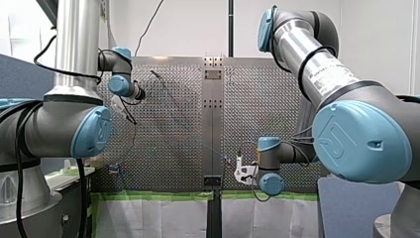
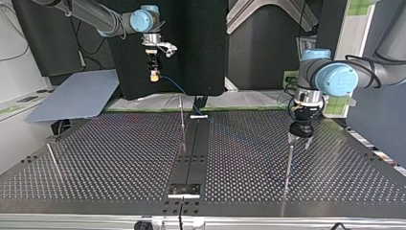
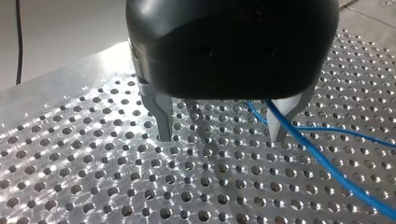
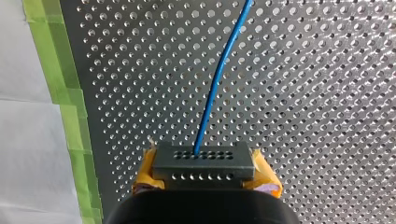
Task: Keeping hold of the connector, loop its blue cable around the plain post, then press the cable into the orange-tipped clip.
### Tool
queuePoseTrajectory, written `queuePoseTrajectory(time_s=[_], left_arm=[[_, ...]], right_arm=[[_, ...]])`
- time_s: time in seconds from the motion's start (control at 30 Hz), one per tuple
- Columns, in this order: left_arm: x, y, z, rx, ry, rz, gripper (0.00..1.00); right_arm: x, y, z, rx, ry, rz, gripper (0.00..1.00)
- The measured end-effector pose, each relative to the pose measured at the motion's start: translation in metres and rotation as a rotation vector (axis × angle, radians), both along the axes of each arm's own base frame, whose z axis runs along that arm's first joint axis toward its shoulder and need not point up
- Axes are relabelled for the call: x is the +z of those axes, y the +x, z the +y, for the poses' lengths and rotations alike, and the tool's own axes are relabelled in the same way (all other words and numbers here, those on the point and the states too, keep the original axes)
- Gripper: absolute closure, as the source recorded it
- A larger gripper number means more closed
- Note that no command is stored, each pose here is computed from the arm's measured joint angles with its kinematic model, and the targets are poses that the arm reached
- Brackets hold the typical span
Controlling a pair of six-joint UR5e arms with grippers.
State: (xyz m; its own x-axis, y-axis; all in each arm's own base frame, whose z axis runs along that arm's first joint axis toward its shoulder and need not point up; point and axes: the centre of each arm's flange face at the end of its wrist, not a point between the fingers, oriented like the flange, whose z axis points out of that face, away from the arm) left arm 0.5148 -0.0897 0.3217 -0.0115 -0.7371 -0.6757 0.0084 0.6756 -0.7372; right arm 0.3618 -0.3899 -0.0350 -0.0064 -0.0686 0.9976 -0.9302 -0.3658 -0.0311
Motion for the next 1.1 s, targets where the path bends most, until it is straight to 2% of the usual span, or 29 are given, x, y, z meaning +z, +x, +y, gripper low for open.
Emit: queuePoseTrajectory(time_s=[0.23,0.43,0.53,0.63,0.77,1.1], left_arm=[[0.003,-0.017,-0.002,-0.001,0.033,0.011,0.00],[0.005,-0.037,0.000,0.003,0.028,0.005,0.00],[0.003,-0.051,-0.002,-0.008,0.015,0.021,0.00],[0.008,-0.063,-0.006,-0.032,0.027,0.031,0.00],[0.028,-0.068,-0.008,-0.039,0.060,0.010,0.00],[0.103,-0.081,-0.007,0.038,0.162,-0.078,0.00]], right_arm=[[0.000,0.000,0.000,0.000,0.000,0.000,1.00],[0.001,0.000,-0.001,0.000,-0.001,-0.001,1.00],[0.001,0.001,-0.001,0.000,-0.002,-0.001,1.00],[0.001,0.001,-0.001,0.000,-0.002,-0.001,1.00],[0.001,0.001,-0.001,0.000,-0.002,-0.002,1.00],[0.002,0.002,-0.004,0.000,0.000,0.000,1.00]])
